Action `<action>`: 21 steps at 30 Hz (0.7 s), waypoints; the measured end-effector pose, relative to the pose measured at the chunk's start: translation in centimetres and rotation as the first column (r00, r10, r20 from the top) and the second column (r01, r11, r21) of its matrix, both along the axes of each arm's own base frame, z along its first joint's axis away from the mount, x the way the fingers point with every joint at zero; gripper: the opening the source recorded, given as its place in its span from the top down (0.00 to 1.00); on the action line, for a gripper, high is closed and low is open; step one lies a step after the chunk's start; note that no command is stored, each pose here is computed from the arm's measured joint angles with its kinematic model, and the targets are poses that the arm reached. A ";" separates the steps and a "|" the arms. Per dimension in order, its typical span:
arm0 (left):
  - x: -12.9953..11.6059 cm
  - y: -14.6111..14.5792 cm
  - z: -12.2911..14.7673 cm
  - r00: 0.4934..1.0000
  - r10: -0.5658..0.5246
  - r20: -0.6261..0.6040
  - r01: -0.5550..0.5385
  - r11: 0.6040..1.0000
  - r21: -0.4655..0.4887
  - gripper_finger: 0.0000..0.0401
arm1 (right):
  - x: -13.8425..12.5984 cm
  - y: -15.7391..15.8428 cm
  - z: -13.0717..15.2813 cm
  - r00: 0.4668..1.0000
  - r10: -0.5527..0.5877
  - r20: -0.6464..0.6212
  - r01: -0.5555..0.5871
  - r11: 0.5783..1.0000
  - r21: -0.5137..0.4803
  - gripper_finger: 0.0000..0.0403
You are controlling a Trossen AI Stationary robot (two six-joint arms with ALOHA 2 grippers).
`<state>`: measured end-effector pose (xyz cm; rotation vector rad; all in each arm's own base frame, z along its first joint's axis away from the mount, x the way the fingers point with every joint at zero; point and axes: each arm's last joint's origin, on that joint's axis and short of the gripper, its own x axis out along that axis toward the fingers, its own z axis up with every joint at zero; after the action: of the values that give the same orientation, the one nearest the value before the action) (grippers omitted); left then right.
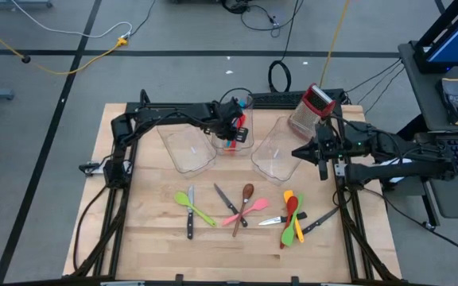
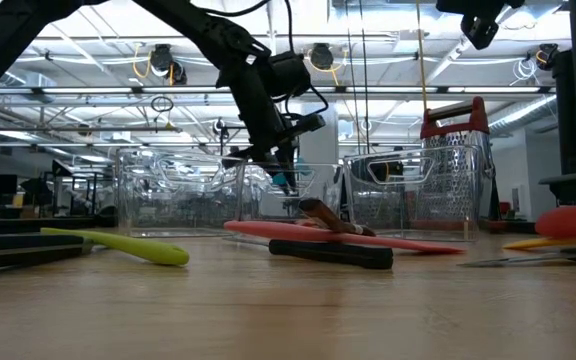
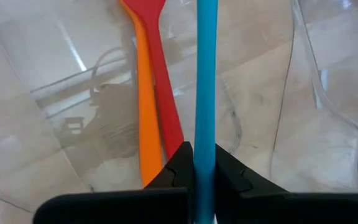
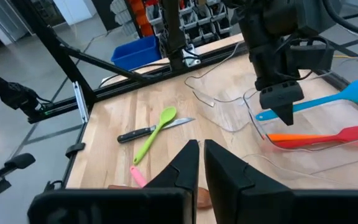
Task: Pick & Place Kitchen Items
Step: Put the blue spatula in the middle bin
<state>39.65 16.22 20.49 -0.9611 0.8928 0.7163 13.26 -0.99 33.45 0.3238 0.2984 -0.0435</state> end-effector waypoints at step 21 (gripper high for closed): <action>0.4 -1.4 -0.1 0.992 -0.126 -0.027 0.127 0.991 0.044 0.96 | 0.0 0.0 0.0 1.000 0.002 -0.003 -0.002 1.000 0.003 0.95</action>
<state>40.09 14.80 20.42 -0.8493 0.9461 0.6388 13.25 -0.98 33.42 0.3268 0.3016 -0.0412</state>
